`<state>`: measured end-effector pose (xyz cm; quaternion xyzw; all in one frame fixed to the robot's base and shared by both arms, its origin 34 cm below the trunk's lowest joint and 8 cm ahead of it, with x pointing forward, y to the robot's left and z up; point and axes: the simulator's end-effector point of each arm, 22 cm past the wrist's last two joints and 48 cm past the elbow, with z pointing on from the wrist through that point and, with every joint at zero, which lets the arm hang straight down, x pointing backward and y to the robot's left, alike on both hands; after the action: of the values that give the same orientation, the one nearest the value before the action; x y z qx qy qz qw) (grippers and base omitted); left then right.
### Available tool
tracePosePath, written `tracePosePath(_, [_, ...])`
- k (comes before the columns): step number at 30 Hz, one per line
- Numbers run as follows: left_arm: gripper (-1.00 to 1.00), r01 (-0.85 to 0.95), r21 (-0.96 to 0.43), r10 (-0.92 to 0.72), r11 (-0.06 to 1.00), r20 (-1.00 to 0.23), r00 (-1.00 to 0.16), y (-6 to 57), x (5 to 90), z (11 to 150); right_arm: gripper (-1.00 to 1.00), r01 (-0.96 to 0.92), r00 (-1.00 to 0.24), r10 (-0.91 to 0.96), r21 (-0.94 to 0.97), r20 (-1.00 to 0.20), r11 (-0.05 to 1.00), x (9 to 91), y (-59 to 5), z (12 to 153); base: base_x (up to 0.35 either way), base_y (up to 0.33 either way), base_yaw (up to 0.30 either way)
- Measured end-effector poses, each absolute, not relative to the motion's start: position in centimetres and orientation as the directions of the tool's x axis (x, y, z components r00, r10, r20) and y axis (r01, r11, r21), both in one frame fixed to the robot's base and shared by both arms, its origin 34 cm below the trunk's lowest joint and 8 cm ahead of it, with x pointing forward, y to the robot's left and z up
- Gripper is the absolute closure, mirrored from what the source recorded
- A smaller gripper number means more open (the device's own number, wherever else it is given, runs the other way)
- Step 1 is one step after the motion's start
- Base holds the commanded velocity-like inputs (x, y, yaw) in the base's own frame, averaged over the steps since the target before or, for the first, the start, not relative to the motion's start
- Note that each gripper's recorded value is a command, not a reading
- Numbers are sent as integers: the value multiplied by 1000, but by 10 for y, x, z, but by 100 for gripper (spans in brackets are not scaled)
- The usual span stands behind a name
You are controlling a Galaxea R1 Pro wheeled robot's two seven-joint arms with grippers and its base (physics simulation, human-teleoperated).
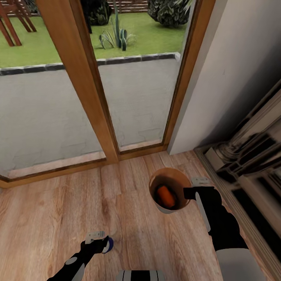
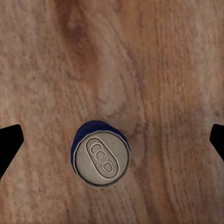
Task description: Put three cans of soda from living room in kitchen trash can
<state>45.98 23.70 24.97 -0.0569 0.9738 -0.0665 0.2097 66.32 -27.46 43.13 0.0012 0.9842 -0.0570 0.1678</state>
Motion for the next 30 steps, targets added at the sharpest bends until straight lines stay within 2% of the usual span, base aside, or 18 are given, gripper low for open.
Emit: tracePosePath(30, [-100, -87, -150, -139, 985, -378, -915, 238, 448, 235, 100, 19, -952, -16, -110, -305, 994, 656, -274, 411, 7, 0, 0])
